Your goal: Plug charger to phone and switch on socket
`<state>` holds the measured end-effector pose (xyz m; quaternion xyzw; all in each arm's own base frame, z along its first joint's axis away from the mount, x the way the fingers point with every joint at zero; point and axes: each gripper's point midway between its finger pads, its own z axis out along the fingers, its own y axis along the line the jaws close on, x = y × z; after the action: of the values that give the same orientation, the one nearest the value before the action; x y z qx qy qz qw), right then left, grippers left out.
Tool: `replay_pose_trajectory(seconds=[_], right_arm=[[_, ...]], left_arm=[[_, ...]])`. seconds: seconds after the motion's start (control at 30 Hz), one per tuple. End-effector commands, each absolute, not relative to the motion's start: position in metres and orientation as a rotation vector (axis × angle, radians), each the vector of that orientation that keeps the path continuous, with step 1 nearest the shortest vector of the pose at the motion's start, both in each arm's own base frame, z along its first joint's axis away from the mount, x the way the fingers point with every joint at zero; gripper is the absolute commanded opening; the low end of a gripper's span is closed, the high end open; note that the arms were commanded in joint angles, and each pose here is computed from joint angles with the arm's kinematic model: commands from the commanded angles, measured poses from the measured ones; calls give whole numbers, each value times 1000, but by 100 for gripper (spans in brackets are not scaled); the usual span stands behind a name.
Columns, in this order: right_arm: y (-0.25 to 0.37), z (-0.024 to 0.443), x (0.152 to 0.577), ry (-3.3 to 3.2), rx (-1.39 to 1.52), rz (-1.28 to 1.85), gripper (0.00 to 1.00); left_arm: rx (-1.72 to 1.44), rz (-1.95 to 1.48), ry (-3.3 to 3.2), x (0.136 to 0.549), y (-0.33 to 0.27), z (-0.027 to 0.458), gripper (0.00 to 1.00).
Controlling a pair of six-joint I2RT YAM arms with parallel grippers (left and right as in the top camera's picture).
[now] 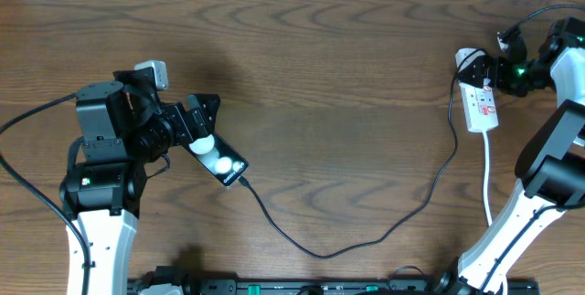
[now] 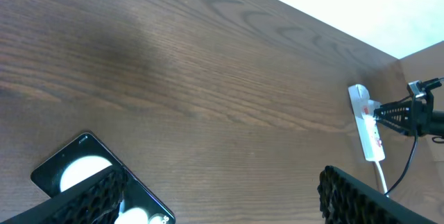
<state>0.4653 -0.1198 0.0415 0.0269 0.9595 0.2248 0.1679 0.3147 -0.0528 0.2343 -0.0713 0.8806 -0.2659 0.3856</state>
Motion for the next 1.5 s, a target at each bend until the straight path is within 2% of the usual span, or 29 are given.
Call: replay_pose_trajectory(seconds=[0.0, 0.37, 0.97, 1.47], right_arm=[[-87, 17, 450, 2795, 111, 771, 99], [-92, 14, 451, 2835, 153, 698, 99], [-101, 44, 463, 2805, 160, 676, 99], [-83, 37, 460, 2771, 153, 805, 99]], left_arm=[[-153, -680, 2229, 316, -55, 241, 89], [-153, -680, 2229, 316, -55, 241, 89], [-154, -680, 2229, 316, -55, 241, 89], [-154, -680, 2229, 316, -55, 241, 89]])
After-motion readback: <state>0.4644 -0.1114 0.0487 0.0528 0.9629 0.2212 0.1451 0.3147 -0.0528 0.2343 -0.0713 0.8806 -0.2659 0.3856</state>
